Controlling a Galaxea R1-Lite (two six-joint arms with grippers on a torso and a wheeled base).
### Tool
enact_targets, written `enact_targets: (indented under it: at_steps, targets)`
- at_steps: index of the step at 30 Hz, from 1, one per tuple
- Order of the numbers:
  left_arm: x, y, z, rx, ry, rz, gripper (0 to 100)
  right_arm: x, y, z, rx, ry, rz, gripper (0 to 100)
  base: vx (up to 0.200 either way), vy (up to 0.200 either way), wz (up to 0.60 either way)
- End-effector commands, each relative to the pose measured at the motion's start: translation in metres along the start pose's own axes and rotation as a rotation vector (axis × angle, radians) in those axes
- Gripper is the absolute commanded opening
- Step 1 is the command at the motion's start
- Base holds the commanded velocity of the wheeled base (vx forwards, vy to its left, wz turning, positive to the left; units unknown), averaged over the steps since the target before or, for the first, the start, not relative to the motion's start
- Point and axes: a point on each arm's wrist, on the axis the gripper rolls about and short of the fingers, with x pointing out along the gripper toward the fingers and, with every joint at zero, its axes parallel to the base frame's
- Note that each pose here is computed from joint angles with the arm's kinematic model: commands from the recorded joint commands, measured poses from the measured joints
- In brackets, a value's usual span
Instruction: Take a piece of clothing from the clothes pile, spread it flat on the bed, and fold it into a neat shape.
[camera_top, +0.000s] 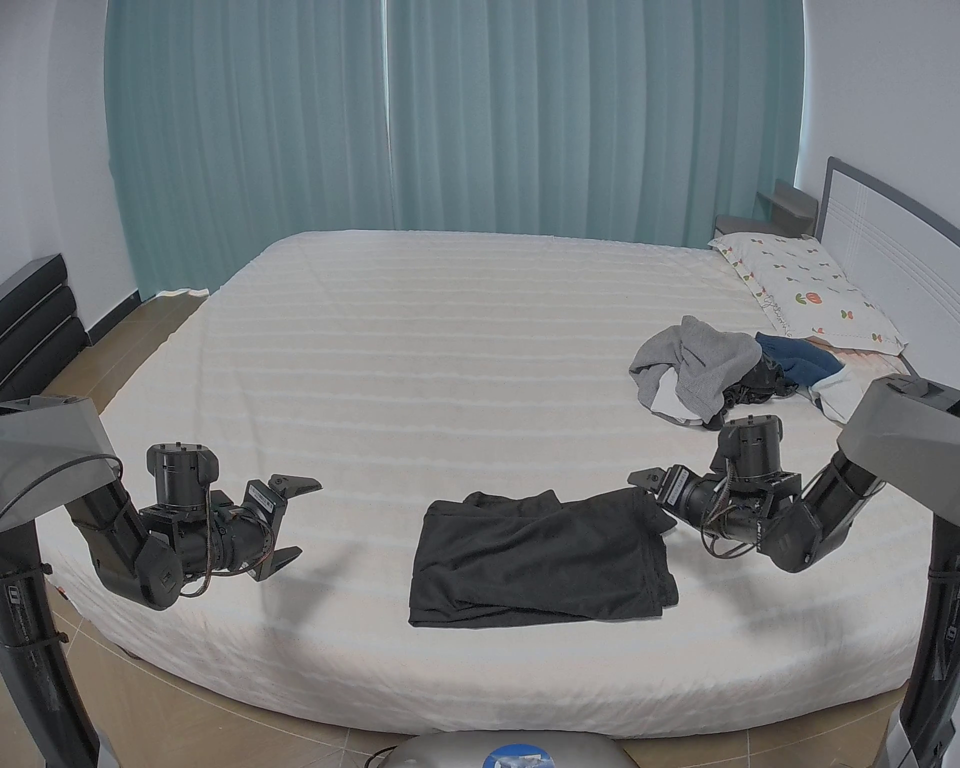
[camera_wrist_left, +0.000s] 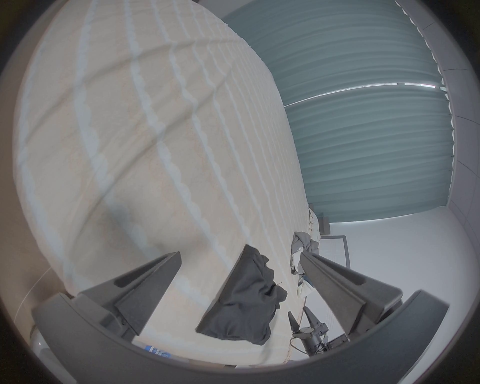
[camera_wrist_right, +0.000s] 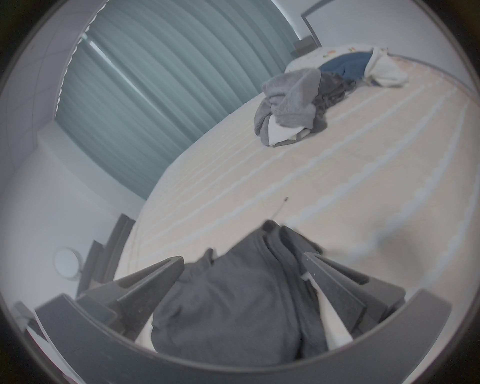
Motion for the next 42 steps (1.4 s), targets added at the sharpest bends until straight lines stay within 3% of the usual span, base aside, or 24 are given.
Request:
enact_targets:
  at_steps: [1,4,27,28,42]
  targets:
    - [0.0,0.001,-0.001,0.0,0.003,0.004,100,0.049,-0.005,-0.019,0.124,0.063,0.015,100,0.0,0.0,0.0]
    - [0.0,0.001,-0.002,0.0,0.004,0.004,100,0.05,-0.006,-0.02,0.168,0.079,0.029,100,0.0,0.0,0.0]
    - [0.001,0.001,-0.001,0.011,-0.011,0.001,100,0.056,-0.003,-0.027,0.147,0.091,0.044,100,0.0,0.0,0.0]
    - [0.001,0.001,-0.001,0.011,-0.011,0.001,100,0.056,-0.002,-0.027,0.147,0.09,0.043,0,0.0,0.0,0.0]
    - [0.001,0.0,-0.001,0.011,-0.013,0.0,100,0.054,-0.024,-0.005,0.183,0.04,0.01,0,0.0,0.0,0.0]
